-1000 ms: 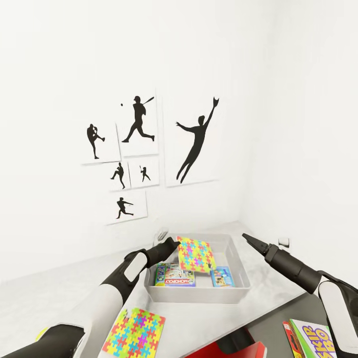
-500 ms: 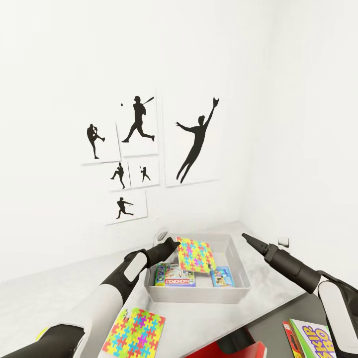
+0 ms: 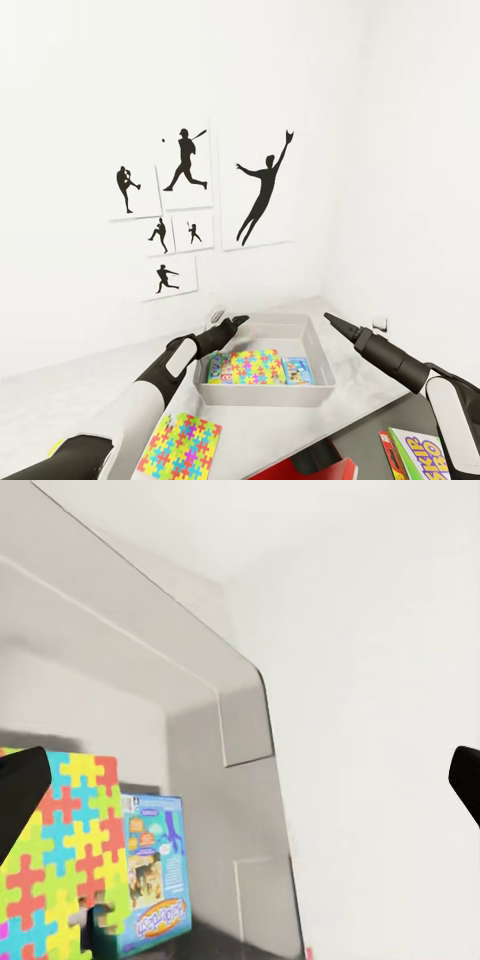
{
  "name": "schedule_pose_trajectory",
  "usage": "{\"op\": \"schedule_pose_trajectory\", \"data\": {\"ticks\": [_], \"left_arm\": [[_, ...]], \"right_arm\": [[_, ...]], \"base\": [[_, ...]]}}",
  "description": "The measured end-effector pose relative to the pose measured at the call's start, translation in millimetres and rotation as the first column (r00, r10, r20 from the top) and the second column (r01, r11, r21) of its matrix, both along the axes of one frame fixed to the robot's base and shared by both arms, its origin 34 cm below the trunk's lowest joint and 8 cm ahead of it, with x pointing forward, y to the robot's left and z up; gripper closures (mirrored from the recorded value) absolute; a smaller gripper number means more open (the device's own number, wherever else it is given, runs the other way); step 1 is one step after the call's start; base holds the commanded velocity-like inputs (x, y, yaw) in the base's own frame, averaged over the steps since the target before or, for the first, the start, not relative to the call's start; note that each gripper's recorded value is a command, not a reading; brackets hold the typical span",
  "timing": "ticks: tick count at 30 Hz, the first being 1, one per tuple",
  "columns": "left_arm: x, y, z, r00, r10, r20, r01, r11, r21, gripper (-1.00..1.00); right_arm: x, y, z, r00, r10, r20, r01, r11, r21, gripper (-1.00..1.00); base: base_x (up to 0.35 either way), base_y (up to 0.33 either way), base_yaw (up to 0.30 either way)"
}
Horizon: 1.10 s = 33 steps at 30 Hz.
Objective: Put all the toys in the child's room - the three board games (two on the bed and one on the table), the two jigsaw puzzles on the table, and the tennis ball on the table - inside the toy box on the table in the child's room.
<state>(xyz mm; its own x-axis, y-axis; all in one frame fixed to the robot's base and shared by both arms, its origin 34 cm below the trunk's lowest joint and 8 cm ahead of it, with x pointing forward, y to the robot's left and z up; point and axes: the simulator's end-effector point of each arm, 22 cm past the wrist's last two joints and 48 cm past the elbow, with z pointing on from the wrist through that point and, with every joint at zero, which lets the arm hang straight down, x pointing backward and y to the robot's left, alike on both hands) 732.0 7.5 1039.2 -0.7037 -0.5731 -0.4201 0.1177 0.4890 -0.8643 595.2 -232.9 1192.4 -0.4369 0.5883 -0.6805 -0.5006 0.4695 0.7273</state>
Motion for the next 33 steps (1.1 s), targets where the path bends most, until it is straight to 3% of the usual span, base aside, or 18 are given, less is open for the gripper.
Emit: {"op": "schedule_pose_trajectory", "data": {"ticks": [4, 7, 8, 10, 12, 13, 14, 16, 17, 20, 24, 27, 33], "left_arm": [[1, 0, 3, 1.0, -0.002, 0.009, 0.002, 1.0, -0.005, -1.0], [4, 13, 6, 1.0, -0.001, 0.02, 0.001, 1.0, -0.009, -1.0], [3, 20, 7, 1.0, -0.012, 0.02, 0.013, 1.0, -0.018, -1.0], [-2, 39, 20, 0.997, -0.075, 0.027, 0.077, 0.994, -0.08, -1.0], [-8, 55, 38, 0.991, -0.125, 0.055, 0.132, 0.981, -0.144, -1.0], [-14, 74, 63, 0.98, -0.167, 0.104, 0.186, 0.959, -0.214, -1.0], [-16, 84, 71, 0.976, -0.179, 0.125, 0.204, 0.951, -0.232, -1.0], [-26, 117, 108, 0.953, -0.212, 0.217, 0.272, 0.914, -0.301, -1.0], [-32, 133, 124, 0.939, -0.222, 0.261, 0.302, 0.897, -0.324, -1.0], [-44, 169, 148, 0.914, -0.228, 0.337, 0.346, 0.871, -0.349, -1.0], [-50, 213, 157, 0.907, -0.215, 0.361, 0.339, 0.883, -0.325, -1.0], [-52, 230, 156, 0.91, -0.211, 0.357, 0.327, 0.895, -0.305, -1.0], [-65, 287, 129, 0.937, -0.184, 0.296, 0.255, 0.941, -0.222, -1.0]], "right_arm": [[0, 1, 0, 1.0, 0.001, -0.001, -0.001, 1.0, 0.0, -1.0], [0, 5, -1, 1.0, 0.011, -0.001, -0.011, 1.0, -0.003, -1.0], [0, 5, -1, 1.0, 0.011, 0.001, -0.011, 1.0, -0.004, -1.0], [1, 5, 1, 1.0, 0.005, 0.013, -0.005, 1.0, -0.006, -1.0], [1, 5, 1, 1.0, 0.003, 0.017, -0.003, 1.0, -0.006, -1.0], [1, 5, 2, 1.0, 0.002, 0.02, -0.002, 1.0, -0.006, -1.0], [1, 5, 2, 1.0, 0.002, 0.021, -0.002, 1.0, -0.006, -1.0], [1, 5, 2, 1.0, 0.002, 0.023, -0.002, 1.0, -0.007, -1.0], [1, 5, 3, 1.0, 0.003, 0.024, -0.003, 1.0, -0.006, -1.0], [0, 5, 4, 1.0, 0.005, 0.027, -0.005, 1.0, -0.005, -1.0], [0, 4, 4, 1.0, 0.005, 0.028, -0.005, 1.0, -0.005, -1.0], [0, 4, 4, 1.0, 0.005, 0.027, -0.005, 1.0, -0.004, -1.0], [0, 3, 4, 1.0, 0.003, 0.028, -0.003, 1.0, -0.003, -1.0]], "base": [[0.0, 0.0, 0.0], [0.0, 0.0, 0.0], [0.0, 0.0, 0.0], [0.0, 0.0, 0.0], [0.0, 0.0, 0.0], [0.0, 0.0, 0.0], [0.0, 0.0, 0.0], [0.0, 0.0, 0.0], [0.0, 0.0, 0.0], [0.0, 0.0, 0.0], [-0.028, 0.056, 0.0], [-0.084, 0.156, 0.0], [-0.019, 0.036, 0.0]]}}
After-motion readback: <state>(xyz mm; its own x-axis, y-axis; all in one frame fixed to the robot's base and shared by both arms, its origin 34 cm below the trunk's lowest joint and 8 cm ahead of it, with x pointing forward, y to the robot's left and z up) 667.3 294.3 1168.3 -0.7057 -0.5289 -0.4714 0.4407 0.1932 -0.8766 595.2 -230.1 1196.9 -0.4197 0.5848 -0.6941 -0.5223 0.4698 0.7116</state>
